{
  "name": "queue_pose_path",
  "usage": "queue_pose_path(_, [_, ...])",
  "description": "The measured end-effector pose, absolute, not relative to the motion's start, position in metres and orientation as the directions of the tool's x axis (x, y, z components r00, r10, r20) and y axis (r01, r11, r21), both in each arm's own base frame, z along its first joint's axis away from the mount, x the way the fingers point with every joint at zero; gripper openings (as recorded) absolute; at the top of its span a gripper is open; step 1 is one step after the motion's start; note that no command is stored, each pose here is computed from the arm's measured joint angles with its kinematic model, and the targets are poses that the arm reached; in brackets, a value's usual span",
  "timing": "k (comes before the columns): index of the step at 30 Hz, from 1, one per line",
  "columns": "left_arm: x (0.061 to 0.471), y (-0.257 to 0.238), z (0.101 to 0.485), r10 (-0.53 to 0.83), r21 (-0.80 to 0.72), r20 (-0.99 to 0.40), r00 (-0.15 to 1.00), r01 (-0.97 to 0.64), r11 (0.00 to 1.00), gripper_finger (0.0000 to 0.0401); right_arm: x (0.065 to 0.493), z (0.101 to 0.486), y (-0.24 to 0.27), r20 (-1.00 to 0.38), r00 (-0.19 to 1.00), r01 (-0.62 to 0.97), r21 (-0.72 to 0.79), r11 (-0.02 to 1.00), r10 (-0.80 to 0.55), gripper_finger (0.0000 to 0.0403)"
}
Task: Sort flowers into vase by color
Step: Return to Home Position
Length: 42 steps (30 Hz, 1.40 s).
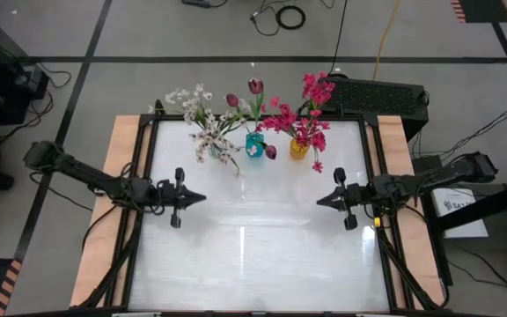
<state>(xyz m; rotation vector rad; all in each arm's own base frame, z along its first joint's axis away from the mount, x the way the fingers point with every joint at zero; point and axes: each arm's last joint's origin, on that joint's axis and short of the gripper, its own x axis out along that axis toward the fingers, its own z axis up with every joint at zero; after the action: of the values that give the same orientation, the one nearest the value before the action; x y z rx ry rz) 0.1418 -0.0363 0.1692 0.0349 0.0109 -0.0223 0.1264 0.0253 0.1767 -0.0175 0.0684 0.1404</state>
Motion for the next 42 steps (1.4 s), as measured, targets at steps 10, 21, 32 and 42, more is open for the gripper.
queue_pose_path(10, [0.137, -0.032, 0.166, -0.01, 0.04, -0.022, 1.0, 0.011, 0.999, 0.0, 0.125, 0.16, 0.019, -0.091, 0.987, -0.128, 0.036, 0.991, 0.131, 0.0])
queue_pose_path(21, [0.133, -0.03, 0.164, -0.005, 0.022, -0.059, 0.998, 0.007, 1.0, 0.0, 0.124, 0.159, 0.009, -0.111, 0.99, -0.085, 0.039, 0.996, 0.089, 0.0])
queue_pose_path(32, [0.122, -0.026, 0.164, 0.044, -0.01, -0.036, 0.998, -0.044, 0.999, 0.0, 0.114, 0.163, 0.004, -0.071, 0.996, -0.058, 0.019, 0.998, 0.059, 0.0])
queue_pose_path(42, [0.113, -0.024, 0.167, 0.033, -0.016, -0.015, 0.999, -0.033, 0.999, 0.0, 0.104, 0.167, 0.004, -0.021, 0.998, -0.055, 0.007, 0.998, 0.055, 0.0])
